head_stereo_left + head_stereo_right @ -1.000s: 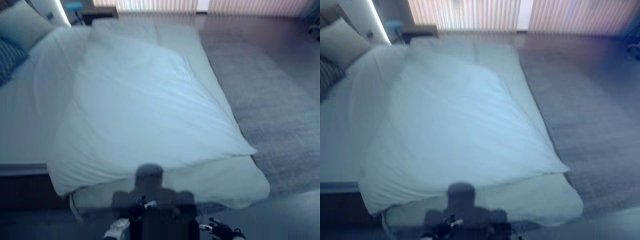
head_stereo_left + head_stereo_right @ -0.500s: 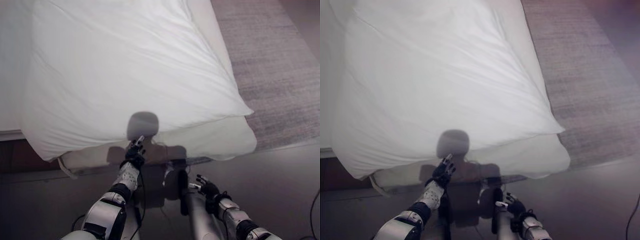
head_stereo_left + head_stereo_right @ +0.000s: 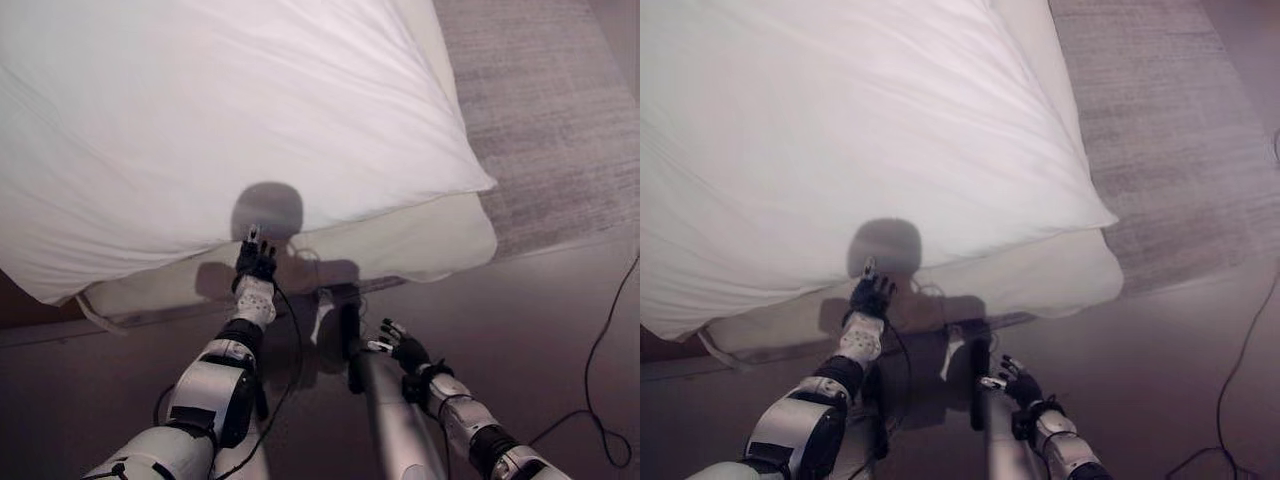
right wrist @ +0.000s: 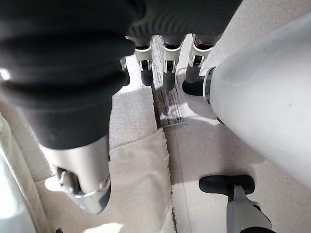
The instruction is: Make the bed
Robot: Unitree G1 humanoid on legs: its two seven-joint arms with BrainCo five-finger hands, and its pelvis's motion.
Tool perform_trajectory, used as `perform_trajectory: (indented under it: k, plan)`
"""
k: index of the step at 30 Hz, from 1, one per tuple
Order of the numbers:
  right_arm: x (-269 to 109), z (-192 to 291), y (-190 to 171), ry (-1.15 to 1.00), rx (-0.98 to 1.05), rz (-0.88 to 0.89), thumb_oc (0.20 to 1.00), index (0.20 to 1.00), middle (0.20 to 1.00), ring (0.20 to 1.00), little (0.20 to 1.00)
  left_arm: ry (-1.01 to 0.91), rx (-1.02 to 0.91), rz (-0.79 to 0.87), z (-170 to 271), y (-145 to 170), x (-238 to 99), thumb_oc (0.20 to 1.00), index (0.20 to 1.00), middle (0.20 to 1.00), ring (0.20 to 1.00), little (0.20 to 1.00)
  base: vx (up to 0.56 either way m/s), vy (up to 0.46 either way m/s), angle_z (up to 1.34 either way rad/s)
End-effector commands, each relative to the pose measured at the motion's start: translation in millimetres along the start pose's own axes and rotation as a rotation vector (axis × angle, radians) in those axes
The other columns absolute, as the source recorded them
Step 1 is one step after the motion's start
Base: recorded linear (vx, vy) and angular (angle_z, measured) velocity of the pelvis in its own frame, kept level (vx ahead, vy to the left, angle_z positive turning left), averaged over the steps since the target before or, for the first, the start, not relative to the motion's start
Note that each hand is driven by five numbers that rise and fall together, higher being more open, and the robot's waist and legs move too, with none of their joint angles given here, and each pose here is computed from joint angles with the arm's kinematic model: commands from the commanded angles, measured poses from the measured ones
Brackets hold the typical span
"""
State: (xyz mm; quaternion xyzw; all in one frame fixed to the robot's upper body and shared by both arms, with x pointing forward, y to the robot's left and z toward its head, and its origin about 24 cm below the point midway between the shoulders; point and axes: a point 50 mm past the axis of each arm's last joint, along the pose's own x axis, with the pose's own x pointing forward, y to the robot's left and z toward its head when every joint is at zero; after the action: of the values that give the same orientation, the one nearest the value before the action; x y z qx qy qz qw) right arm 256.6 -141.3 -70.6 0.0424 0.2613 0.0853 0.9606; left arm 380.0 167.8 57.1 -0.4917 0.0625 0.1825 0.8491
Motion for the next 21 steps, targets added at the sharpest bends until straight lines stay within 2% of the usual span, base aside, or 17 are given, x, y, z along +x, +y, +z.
perform_trajectory:
  k: [1,3,11,12,13,14,15,20,21]
  plan:
    - [-5,6,1,-0.059,-0.029,0.022,1.0,1.0,1.0,1.0,1.0,-0.093,-0.046,-0.039,23,-29,5,1.0,1.0,1.0,1.0,1.0,0.0,0.0,0.0]
    - [-6,4,2,-0.053,-0.031,0.028,1.0,1.0,1.0,1.0,1.0,-0.138,-0.052,-0.061,38,-40,7,1.0,1.0,1.0,1.0,1.0,0.0,0.0,0.0]
    - [-9,-4,3,-0.04,-0.017,0.015,1.0,1.0,1.0,1.0,1.0,-0.204,-0.078,-0.168,52,-69,3,1.0,1.0,1.0,1.0,1.0,0.0,0.001,-0.01]
    - [-9,-4,3,-0.042,-0.011,0.014,1.0,1.0,1.0,1.0,1.0,-0.207,-0.076,-0.178,52,-71,3,0.771,0.771,0.771,0.771,0.771,0.0,0.0,0.0]
    - [-9,-4,4,-0.042,-0.011,0.014,1.0,1.0,1.0,1.0,1.0,-0.207,-0.075,-0.178,52,-72,3,0.771,0.771,0.771,0.771,0.771,0.0,0.0,0.0]
    - [-9,-4,4,-0.041,-0.007,0.015,1.0,1.0,1.0,1.0,1.0,-0.217,-0.072,-0.192,55,-74,2,0.366,0.366,0.366,0.366,0.366,0.0,0.0,0.0]
    - [-9,-4,5,-0.044,-0.004,0.019,1.0,1.0,1.0,1.0,1.0,-0.225,-0.073,-0.21,56,-78,1,0.219,0.219,0.219,0.219,0.219,0.0,0.0,0.0]
    - [-7,3,14,-0.074,0.051,0.053,1.0,1.0,1.0,1.0,1.0,-0.234,-0.074,-0.254,59,-81,0,0.2,0.2,0.2,0.2,0.2,0.01,-0.003,0.0]
    - [-6,11,22,-0.113,0.116,0.084,1.0,1.0,1.0,1.0,1.0,-0.244,-0.103,-0.279,60,-89,-3,0.2,0.2,0.2,0.2,0.2,0.0,0.0,0.0]
